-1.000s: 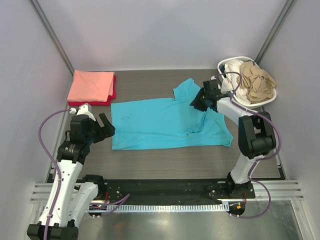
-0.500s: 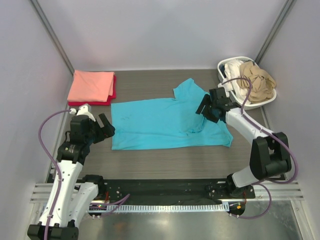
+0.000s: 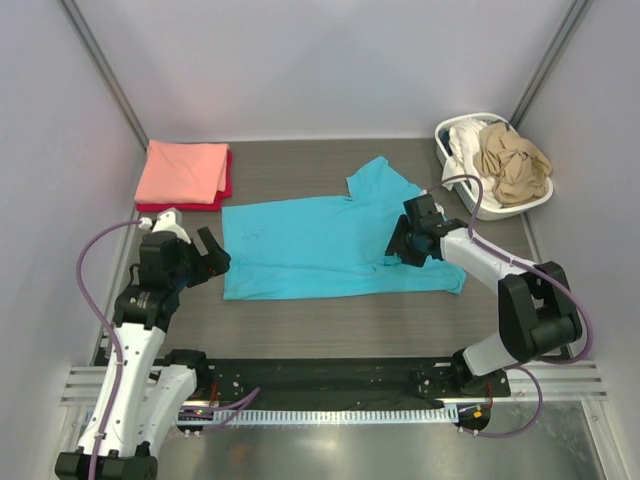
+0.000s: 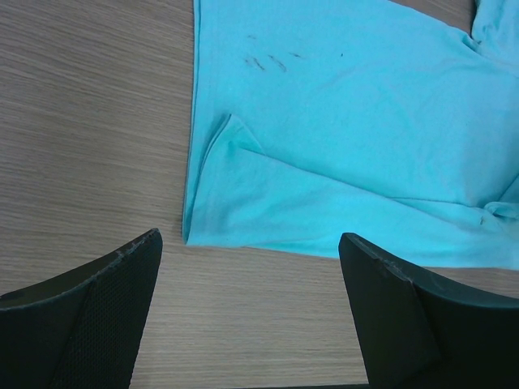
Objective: Fold and stack the t-shirts
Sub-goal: Fold the tshirt
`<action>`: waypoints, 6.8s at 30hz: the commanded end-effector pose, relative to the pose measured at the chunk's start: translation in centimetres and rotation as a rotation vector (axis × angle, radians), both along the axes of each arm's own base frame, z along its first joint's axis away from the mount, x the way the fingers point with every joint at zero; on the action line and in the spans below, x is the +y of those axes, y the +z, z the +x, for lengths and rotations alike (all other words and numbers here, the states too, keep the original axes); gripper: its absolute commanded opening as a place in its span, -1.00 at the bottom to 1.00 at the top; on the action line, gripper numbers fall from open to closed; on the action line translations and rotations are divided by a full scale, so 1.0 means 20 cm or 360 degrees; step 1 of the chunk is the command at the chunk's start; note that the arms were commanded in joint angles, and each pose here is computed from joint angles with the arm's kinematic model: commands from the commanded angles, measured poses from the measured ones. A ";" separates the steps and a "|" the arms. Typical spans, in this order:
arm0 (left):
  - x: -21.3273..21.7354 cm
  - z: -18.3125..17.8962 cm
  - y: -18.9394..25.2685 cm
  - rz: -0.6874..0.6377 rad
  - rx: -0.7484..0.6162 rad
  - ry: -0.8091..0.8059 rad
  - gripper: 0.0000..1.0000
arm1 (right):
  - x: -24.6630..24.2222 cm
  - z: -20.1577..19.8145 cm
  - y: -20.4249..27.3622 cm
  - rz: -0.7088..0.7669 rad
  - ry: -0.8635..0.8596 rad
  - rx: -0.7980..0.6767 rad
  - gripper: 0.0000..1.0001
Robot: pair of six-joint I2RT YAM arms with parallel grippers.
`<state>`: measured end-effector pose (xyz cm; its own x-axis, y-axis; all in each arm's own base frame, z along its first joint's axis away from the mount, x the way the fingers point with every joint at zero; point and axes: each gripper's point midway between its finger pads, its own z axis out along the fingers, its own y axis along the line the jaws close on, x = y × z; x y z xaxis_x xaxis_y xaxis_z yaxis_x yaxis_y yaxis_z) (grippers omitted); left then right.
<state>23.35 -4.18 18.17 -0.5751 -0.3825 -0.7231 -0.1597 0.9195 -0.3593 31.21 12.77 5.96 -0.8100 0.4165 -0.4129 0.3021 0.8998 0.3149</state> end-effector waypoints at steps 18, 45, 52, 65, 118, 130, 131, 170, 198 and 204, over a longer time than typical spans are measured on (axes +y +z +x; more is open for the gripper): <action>0.01 0.02 0.05 0.0014 -0.0079 -0.0003 0.82 | 0.23 0.39 0.13 0.0042 0.0272 -0.0244 -0.98; -0.03 0.04 -0.03 -0.0013 0.0036 -0.0053 0.82 | -0.07 1.81 0.21 -0.0706 0.0116 -0.0757 0.50; -0.03 0.04 -0.08 -0.0017 0.0112 -0.0058 0.80 | 0.00 1.90 0.09 -0.0608 0.0126 -0.0842 0.45; 0.09 0.19 -0.15 0.0027 0.0212 0.0225 0.75 | 0.06 1.80 -0.09 -0.0470 0.0203 -0.0730 -0.98; -0.02 1.36 -0.81 0.0182 0.0441 0.0375 -0.30 | -0.13 1.53 0.08 0.0005 -0.0019 -0.0758 -0.98; -0.04 1.38 -0.58 0.0112 0.0296 0.0370 -0.99 | -0.03 1.55 0.36 0.0114 0.0213 -0.0957 -0.97; -0.04 1.37 -0.55 0.0111 0.0287 0.0365 -0.99 | -0.03 1.52 0.36 0.0112 0.0218 -0.0949 -0.97; -0.02 0.61 -0.35 -0.0039 0.0120 0.0292 -0.43 | -0.62 0.00 0.49 -0.0241 -0.0564 -0.0853 -0.98; -0.66 0.56 -0.75 -0.0099 0.0473 -0.0363 0.54 | -0.11 0.17 -0.20 0.0085 -0.0306 -0.0035 0.69; -0.71 0.30 -0.94 -0.0209 0.0730 -0.0379 0.51 | 0.08 0.52 -0.28 0.0081 -0.0029 0.0121 0.68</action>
